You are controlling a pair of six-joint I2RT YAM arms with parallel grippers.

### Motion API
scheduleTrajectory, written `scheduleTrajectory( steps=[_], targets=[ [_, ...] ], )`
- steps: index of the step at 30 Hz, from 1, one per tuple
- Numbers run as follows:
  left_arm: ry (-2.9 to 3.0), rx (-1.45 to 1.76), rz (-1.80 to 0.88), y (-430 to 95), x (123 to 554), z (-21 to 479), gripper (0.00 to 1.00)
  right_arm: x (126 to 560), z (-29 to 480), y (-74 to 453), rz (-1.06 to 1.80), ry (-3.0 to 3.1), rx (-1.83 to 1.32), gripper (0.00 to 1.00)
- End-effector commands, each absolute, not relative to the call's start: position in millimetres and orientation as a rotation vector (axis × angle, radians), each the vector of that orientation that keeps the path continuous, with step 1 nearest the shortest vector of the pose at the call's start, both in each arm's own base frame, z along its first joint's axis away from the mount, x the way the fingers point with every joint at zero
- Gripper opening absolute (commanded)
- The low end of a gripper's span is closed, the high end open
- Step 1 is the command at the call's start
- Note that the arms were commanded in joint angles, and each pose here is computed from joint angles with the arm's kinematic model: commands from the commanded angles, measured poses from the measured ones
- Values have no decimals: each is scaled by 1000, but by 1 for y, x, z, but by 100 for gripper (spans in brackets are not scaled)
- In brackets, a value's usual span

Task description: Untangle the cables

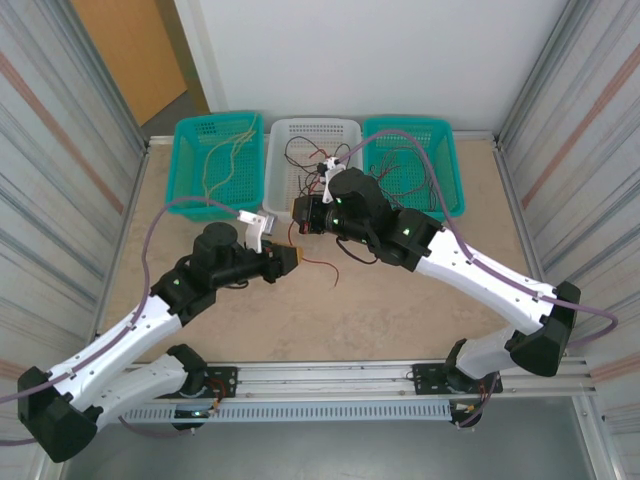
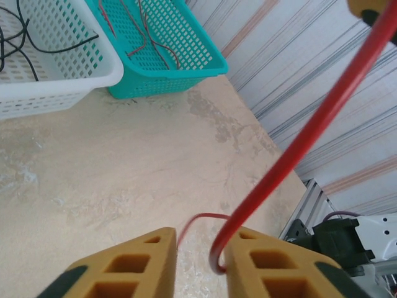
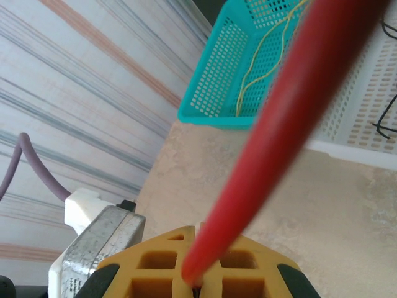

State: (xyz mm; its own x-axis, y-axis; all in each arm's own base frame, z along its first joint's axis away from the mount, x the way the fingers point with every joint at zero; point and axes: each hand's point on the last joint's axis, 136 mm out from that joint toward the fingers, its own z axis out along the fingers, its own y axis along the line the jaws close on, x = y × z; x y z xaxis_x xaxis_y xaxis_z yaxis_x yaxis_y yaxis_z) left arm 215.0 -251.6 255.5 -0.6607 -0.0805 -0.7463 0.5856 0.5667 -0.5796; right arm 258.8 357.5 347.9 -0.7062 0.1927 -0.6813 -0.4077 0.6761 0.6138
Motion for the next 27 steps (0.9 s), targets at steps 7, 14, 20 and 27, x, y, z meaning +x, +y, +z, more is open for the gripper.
scheduleTrajectory(
  steps=[7, 14, 20, 27],
  targets=[
    [1975, 442, -1038, -250, 222, 285, 0, 259, 391, 354, 1041, 2018, -212, 0],
    [2045, 641, -842, -255, 204, 269, 0, 263, 401, 352, 1024, 2006, -222, 0],
    [2121, 786, -789, -267, 190, 246, 0, 264, 409, 360, 1049, 1997, -239, 0],
    [2106, 724, -795, -269, 198, 250, 2, 257, 411, 353, 1006, 1999, -247, 0]
  ],
)
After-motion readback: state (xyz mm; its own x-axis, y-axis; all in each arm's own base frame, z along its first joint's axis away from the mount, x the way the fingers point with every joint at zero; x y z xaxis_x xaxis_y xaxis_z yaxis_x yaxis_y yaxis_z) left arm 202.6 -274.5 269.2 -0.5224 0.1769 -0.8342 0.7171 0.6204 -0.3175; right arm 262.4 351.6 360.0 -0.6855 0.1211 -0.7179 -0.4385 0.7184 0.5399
